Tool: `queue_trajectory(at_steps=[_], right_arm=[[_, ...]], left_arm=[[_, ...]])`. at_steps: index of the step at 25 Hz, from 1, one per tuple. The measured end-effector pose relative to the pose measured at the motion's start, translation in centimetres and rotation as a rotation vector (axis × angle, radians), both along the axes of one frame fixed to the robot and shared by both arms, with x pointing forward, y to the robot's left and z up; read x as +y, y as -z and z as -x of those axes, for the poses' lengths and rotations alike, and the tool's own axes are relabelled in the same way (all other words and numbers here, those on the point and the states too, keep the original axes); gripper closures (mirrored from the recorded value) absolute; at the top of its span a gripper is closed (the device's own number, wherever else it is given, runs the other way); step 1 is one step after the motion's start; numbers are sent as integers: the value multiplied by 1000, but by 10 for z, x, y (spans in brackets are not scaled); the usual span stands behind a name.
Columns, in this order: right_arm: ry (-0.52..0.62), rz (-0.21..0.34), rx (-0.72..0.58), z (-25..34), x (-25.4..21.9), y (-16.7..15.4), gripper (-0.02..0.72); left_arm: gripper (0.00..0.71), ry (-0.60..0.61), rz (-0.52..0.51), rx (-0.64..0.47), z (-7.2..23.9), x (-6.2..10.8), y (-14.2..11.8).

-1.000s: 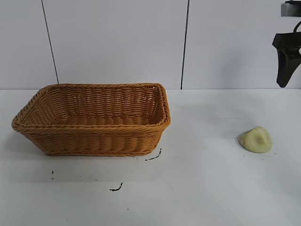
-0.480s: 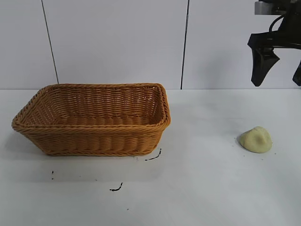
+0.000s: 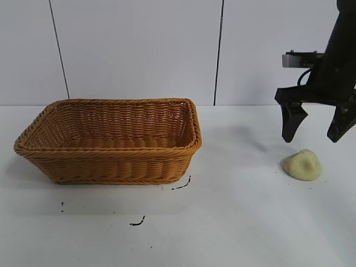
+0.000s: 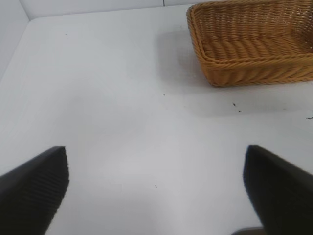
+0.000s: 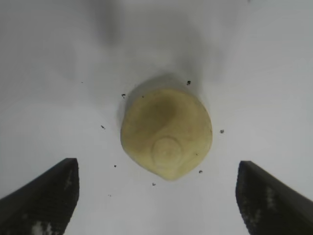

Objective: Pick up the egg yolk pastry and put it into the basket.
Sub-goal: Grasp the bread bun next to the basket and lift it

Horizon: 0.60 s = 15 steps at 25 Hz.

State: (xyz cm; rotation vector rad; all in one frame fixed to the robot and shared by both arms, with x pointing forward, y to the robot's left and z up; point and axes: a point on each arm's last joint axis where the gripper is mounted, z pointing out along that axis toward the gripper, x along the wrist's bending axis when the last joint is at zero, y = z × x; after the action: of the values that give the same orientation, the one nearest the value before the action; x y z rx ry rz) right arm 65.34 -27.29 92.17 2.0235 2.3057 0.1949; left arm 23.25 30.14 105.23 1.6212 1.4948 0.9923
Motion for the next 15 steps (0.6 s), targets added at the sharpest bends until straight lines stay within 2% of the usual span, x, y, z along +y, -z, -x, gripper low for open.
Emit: queue_trajectory(at_steps=[5,15], right_arm=[[4,2,24,-4,0,25,80],[10,3,37,-6,0,40,97]], left_arm=[[14,0,0,0,0,0,0],[14,0,0,0,0,0,0]])
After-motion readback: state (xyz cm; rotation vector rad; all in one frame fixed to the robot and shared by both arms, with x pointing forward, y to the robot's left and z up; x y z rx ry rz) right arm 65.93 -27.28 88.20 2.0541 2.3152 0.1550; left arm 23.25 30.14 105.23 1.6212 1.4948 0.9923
